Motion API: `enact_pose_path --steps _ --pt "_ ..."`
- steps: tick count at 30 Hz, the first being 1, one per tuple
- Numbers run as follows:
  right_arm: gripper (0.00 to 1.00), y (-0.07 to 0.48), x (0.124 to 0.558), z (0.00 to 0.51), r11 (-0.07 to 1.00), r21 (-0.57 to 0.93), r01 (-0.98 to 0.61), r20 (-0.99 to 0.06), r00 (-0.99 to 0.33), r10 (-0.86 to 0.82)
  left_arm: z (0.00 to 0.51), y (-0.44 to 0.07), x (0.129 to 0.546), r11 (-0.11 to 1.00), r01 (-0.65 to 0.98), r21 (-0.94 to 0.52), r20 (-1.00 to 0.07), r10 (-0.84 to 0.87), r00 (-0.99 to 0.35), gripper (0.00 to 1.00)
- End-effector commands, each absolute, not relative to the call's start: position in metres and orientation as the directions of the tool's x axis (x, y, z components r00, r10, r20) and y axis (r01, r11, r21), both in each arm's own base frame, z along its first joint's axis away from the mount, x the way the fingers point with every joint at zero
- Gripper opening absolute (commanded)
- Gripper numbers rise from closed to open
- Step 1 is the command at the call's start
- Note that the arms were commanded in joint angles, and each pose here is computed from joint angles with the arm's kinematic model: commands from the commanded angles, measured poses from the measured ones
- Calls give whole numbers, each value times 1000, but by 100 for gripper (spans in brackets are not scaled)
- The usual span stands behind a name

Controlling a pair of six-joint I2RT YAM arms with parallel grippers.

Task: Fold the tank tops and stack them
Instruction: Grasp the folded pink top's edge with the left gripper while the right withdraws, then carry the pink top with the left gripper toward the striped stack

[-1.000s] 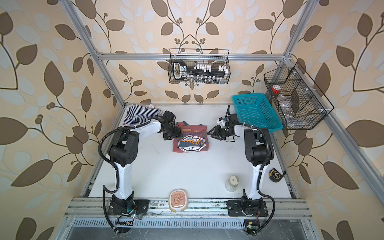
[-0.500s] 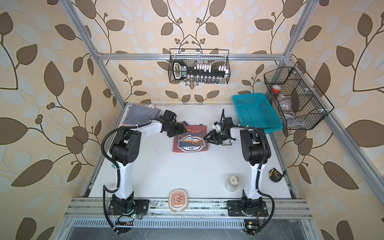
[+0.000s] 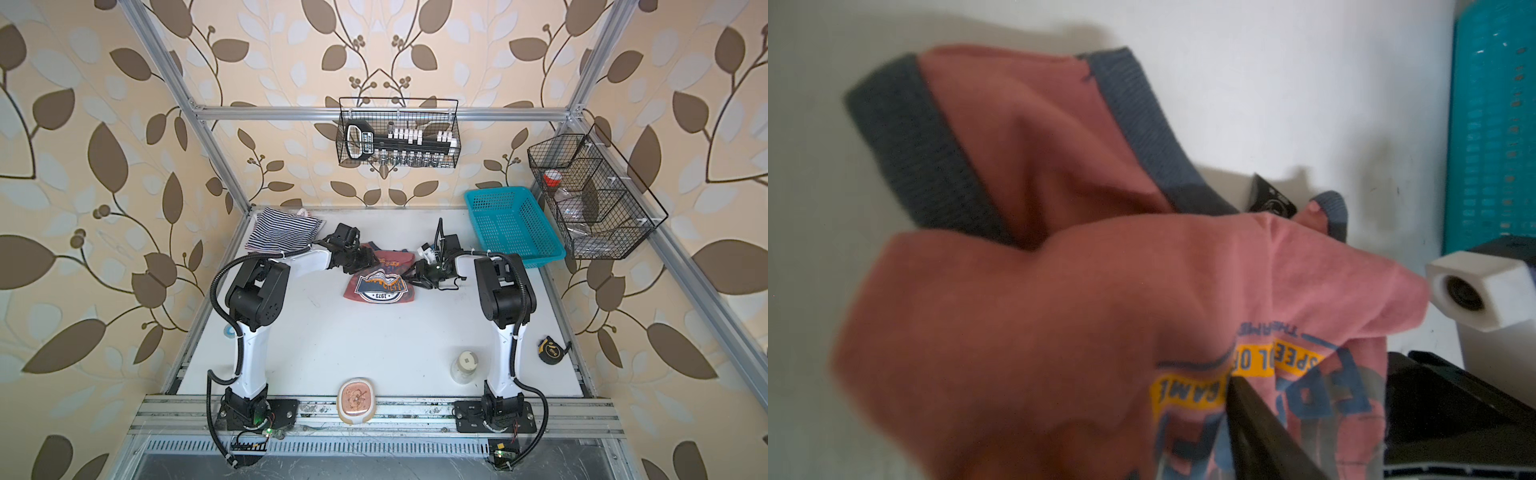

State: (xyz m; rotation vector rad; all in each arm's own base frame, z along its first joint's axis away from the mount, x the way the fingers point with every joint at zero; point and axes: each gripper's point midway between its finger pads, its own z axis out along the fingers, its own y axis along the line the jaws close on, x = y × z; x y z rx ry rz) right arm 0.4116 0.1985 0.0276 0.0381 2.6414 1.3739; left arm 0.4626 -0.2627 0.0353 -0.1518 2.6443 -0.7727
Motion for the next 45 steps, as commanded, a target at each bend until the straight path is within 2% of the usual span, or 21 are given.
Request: enact_pose_path --steps 1,5,7,13,22,30,38,45 --pt "47 189 399 -15 656 753 44 -45 -992 119 -72 -227 371 938 -204 -280 28 -205 -978 46" --pt "47 187 400 0 642 766 25 -73 -989 126 -71 -219 371 958 -206 -200 39 -203 -978 22" --pt "47 182 400 11 634 773 15 -93 -986 136 -67 -219 372 960 -205 -190 42 -201 -979 1" --pt "47 151 400 58 601 799 -1 -174 -957 230 -14 -216 395 974 -160 -162 -49 -170 -984 0" --pt "47 117 382 109 598 801 -34 -272 -910 313 88 -208 459 998 -41 -45 -253 -51 -966 0" --pt "47 111 369 102 606 795 -8 -259 -909 328 126 -193 497 999 -36 -10 -366 -38 -930 0" --pt "47 110 362 92 604 797 11 -244 -909 338 161 -146 534 999 -37 -12 -484 -38 -874 0" --pt "47 110 359 83 599 801 28 -228 -909 348 188 -109 548 999 -28 24 -546 -10 -838 0"
